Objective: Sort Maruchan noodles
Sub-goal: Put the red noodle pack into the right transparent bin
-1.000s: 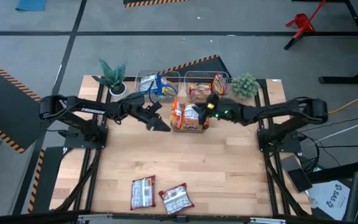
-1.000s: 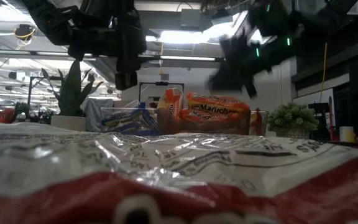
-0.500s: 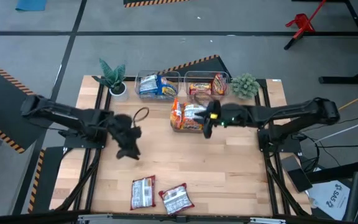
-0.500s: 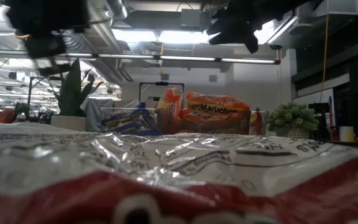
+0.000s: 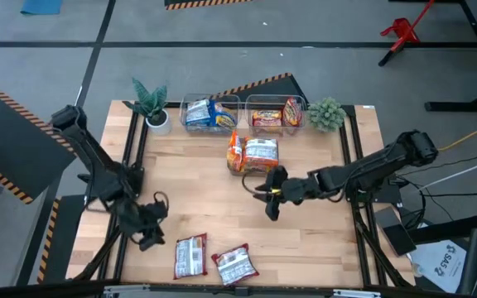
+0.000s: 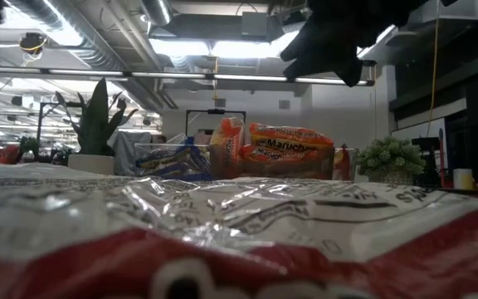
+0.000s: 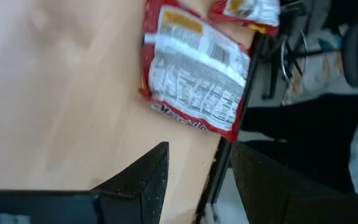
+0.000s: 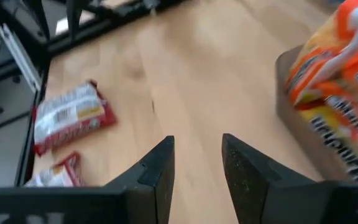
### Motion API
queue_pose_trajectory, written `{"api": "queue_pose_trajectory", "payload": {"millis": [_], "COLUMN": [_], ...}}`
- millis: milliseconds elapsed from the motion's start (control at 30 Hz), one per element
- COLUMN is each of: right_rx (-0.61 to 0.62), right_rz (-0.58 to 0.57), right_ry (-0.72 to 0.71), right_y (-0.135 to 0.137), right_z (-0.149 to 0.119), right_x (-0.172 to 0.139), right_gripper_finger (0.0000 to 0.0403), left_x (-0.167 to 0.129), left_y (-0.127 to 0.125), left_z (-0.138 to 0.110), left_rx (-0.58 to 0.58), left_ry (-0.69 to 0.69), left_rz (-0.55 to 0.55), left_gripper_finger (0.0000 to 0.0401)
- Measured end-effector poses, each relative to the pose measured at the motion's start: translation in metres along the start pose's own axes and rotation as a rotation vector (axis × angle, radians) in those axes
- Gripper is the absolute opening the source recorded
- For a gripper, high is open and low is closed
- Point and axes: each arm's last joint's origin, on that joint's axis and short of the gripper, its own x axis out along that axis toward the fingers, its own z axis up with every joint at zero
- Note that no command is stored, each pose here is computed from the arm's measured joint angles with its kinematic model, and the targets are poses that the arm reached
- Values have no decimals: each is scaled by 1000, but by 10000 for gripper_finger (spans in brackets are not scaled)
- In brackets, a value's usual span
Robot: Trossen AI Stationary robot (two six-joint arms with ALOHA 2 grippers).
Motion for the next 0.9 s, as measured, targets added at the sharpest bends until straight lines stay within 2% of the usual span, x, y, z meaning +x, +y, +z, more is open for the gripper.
{"api": "queue_pose_trajectory", "payload": {"millis": [400,600,800,900], "right_rx": [-43,-32,-18,-12], "right_rz": [65,72,68,61], "right_ry": [26,32,33,29], "right_y": [21,22,21,21], "right_z": [-16,-16,-16,-16], "right_x": [-2,-2,-2,-2], "right_gripper_finger": [120,120,120,120], "left_x": [81,106,114,116], "left_y": [2,7,7,11], "left_z": [-25,-29,-9,15], "left_rx": [-231,-333,-358,-321], "left_ry": [9,23,-38,-174], "left_rz": [95,112,105,118], "left_gripper_finger": [168,168,168,168]}}
